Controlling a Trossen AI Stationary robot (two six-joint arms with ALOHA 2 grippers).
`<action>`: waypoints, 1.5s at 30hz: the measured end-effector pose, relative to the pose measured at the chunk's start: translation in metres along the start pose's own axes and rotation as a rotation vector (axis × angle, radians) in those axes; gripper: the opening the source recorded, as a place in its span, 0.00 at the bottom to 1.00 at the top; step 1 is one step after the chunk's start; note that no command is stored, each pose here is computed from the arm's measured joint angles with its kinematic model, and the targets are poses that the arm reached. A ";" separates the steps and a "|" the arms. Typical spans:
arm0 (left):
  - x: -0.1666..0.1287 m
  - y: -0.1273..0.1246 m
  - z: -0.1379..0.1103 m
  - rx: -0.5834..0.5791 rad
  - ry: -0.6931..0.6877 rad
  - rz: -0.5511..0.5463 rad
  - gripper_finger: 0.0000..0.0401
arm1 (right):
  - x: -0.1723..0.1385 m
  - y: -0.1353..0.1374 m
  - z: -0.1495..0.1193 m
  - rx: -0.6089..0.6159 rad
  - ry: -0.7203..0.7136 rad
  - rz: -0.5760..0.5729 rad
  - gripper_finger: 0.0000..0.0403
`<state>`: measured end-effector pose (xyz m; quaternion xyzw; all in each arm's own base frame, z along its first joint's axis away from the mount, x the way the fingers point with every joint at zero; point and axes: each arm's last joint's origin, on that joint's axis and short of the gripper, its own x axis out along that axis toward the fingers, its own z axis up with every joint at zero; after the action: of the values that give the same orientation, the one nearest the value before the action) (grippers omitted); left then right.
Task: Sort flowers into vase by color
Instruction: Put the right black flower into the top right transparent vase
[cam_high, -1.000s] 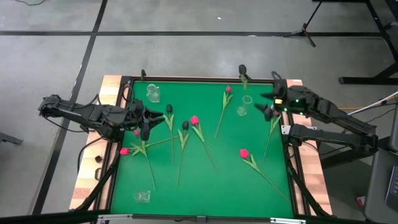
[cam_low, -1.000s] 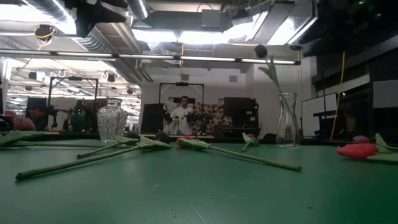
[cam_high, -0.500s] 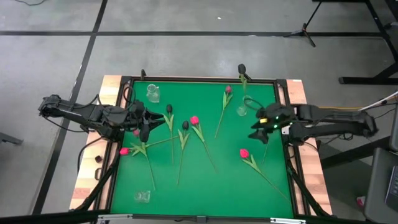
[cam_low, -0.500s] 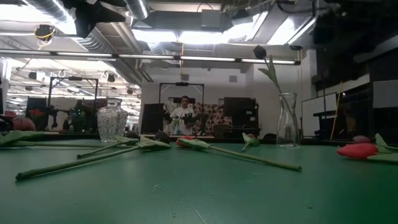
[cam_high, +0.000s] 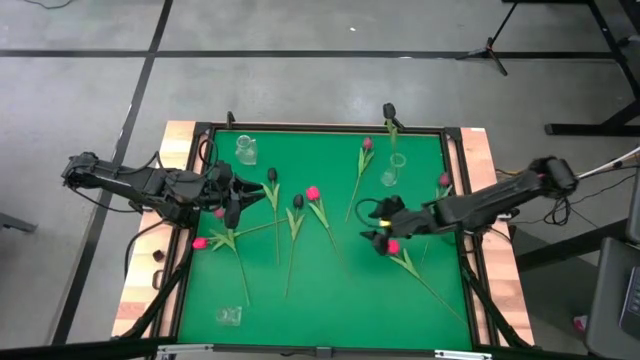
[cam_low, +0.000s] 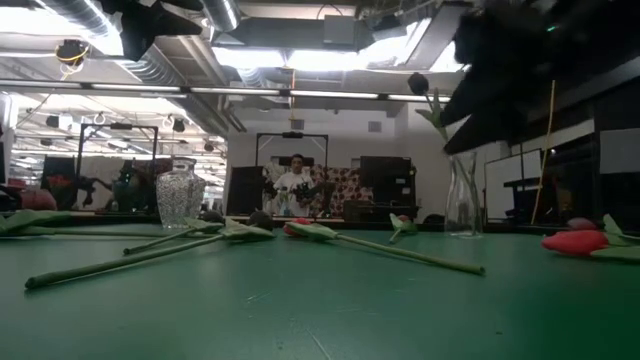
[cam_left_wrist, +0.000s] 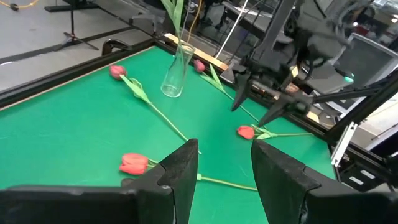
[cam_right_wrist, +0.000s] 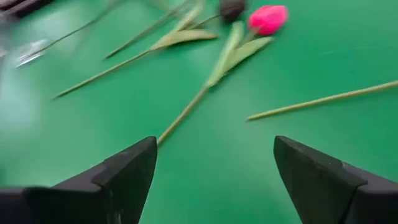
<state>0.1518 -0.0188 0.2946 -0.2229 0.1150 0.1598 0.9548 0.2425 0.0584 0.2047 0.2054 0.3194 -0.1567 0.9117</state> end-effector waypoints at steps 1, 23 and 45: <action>0.000 0.000 0.000 0.000 -0.001 0.001 0.36 | 0.007 0.003 0.000 0.003 0.003 -0.029 0.80; 0.000 0.002 -0.003 0.008 0.024 0.016 0.36 | 0.121 0.080 0.067 0.147 -0.083 -0.250 0.80; 0.000 0.003 -0.004 0.015 0.041 0.025 0.36 | 0.168 0.080 0.054 0.325 -0.140 -0.194 0.80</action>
<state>0.1501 -0.0185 0.2898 -0.2173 0.1387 0.1660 0.9518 0.4293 0.0757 0.1569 0.3066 0.2438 -0.3071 0.8673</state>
